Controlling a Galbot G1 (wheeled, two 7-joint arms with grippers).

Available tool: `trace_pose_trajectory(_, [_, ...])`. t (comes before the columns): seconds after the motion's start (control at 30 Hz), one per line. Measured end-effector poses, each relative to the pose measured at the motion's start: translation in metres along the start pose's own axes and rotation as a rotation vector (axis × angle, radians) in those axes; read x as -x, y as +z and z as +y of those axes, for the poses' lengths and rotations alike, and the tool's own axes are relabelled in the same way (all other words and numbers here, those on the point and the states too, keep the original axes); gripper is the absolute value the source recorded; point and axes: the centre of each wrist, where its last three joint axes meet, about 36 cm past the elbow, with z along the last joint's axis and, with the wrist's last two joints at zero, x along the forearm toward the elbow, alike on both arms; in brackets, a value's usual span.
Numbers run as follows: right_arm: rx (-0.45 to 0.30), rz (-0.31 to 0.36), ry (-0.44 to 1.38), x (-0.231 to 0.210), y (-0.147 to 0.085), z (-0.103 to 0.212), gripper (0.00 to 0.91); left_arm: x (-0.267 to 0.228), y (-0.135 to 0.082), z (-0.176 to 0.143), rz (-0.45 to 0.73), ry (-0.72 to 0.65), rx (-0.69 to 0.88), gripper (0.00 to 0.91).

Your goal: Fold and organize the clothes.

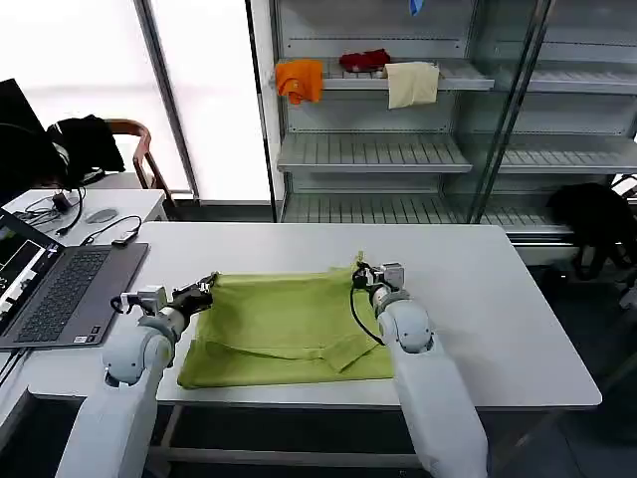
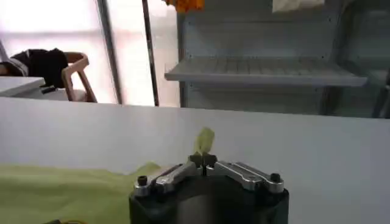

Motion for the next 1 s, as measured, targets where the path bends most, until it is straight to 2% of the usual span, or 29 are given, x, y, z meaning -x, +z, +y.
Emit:
trace_pose_trajectory(0.27, [-0.018, -0.013, -0.007, -0.046, 0.019, -0.002, 0.0, -0.032, 0.011, -0.007, -0.007, 0.021, 0.015, 0.01])
trace_pose_trajectory(0.57, [-0.027, 0.019, -0.014, -0.091, 0.049, -0.001, 0.0, -0.06, 0.033, -0.013, 0.009, 0.035, 0.034, 0.01])
trace_pose_trajectory(0.87, [-0.038, 0.049, -0.012, -0.114, 0.066, 0.005, 0.0, -0.078, 0.052, -0.016, 0.043, 0.028, 0.067, 0.01])
trace_pose_trajectory(0.9, [-0.042, 0.052, -0.009, -0.115, 0.068, 0.006, 0.907, -0.079, 0.053, -0.017, 0.043, 0.027, 0.07, 0.01])
trace_pose_trajectory(0.93, [-0.048, 0.054, -0.005, -0.116, 0.069, 0.007, 0.907, -0.08, 0.055, -0.018, 0.044, 0.027, 0.074, 0.02])
trace_pose_trajectory(0.97, [-0.056, 0.054, 0.001, -0.117, 0.07, 0.008, 0.907, -0.081, 0.057, -0.019, 0.046, 0.027, 0.077, 0.343])
trace_pose_trajectory(1.0, [-0.066, 0.054, 0.011, -0.119, 0.072, 0.008, 0.907, -0.081, 0.058, -0.02, 0.048, 0.025, 0.082, 0.746])
